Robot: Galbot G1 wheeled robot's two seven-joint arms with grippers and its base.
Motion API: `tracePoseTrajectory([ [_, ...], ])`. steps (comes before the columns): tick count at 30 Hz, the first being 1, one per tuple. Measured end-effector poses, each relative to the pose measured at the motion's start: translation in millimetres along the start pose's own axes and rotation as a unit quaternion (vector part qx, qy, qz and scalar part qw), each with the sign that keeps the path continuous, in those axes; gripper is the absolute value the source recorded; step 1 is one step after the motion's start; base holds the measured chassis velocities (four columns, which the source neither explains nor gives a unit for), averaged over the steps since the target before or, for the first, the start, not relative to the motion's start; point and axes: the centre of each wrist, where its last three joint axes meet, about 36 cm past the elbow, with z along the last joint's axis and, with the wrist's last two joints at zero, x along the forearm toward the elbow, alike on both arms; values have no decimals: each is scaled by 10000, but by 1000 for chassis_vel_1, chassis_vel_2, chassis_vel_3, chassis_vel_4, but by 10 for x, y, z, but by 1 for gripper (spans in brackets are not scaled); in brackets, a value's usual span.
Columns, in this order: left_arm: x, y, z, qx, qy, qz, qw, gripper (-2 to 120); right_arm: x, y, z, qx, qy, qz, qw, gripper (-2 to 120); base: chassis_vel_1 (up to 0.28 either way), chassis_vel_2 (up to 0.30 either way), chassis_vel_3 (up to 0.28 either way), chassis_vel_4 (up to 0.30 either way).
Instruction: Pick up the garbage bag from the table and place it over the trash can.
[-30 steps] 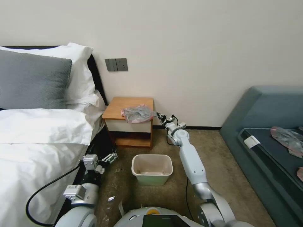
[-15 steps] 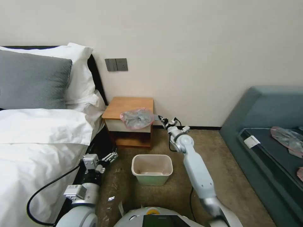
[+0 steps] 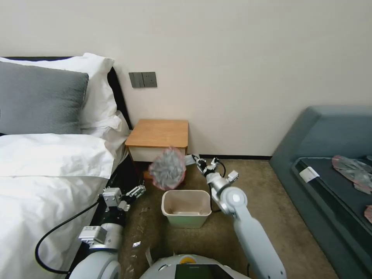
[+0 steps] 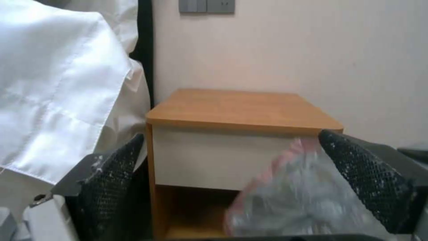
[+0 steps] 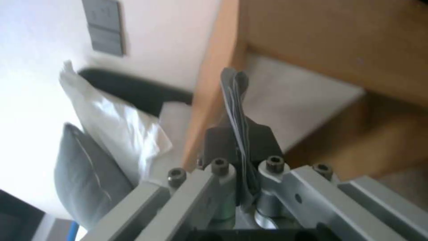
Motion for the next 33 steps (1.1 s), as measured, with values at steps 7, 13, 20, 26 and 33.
tracePoseTrajectory([
  [7,-16,-4,-7,6,-49,15,10000,100,303,-49,278,221,223,248,9992,0,0,0,0,0],
  [13,-20,-7,-8,25,-98,2,9999,100,576,-77,403,444,309,387,9978,0,0,0,0,0],
  [20,-40,-15,-17,44,-180,7,9998,100,703,-109,542,766,170,602,9951,0,0,0,0,0],
  [26,-50,-12,-22,37,-220,1,9998,100,737,-124,597,1072,103,927,9899,9,0,0,0,0],
  [33,-76,-8,-36,44,-303,-19,9995,100,815,-72,660,1154,109,1345,9841,39,0,0,0,0],
])
